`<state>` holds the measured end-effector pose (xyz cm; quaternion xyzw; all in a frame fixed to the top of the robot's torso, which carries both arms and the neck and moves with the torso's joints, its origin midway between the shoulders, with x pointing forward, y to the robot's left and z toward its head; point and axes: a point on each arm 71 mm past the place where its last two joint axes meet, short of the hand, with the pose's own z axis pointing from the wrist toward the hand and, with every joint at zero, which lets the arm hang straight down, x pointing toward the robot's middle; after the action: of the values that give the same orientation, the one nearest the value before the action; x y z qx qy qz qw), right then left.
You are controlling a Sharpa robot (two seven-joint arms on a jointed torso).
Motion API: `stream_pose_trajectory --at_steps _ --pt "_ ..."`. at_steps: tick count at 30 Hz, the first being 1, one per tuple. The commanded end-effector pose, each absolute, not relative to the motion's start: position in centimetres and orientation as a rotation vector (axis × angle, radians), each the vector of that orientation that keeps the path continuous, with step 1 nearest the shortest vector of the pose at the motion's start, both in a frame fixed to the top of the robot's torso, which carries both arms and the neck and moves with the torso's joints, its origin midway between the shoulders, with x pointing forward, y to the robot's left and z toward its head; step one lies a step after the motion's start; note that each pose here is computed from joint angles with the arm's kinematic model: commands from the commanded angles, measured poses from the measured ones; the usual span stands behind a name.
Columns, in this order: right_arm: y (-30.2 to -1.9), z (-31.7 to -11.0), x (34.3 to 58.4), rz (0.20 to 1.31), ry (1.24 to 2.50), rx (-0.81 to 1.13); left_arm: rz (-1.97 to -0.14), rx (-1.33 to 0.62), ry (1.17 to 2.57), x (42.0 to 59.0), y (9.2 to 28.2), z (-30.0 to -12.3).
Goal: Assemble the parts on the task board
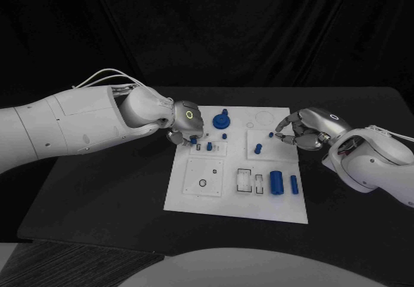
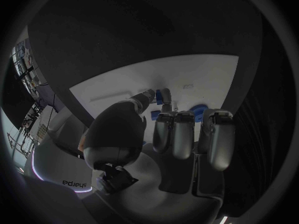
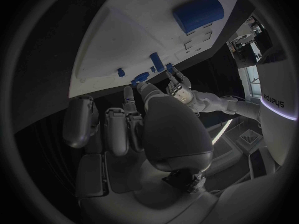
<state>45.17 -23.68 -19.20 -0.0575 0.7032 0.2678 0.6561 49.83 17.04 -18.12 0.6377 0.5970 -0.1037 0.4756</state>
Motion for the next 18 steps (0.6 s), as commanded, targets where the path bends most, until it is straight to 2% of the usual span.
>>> stream_pose_trajectory --at_steps 1,18 --pt "-23.75 -19.29 45.17 0.595 1.601 -0.123 -0.235 1.558 1.485 49.89 17.11 -18.32" --pt "-23.78 -19.29 45.17 0.595 1.601 -0.123 -0.218 1.544 1.492 50.03 17.27 -18.35"
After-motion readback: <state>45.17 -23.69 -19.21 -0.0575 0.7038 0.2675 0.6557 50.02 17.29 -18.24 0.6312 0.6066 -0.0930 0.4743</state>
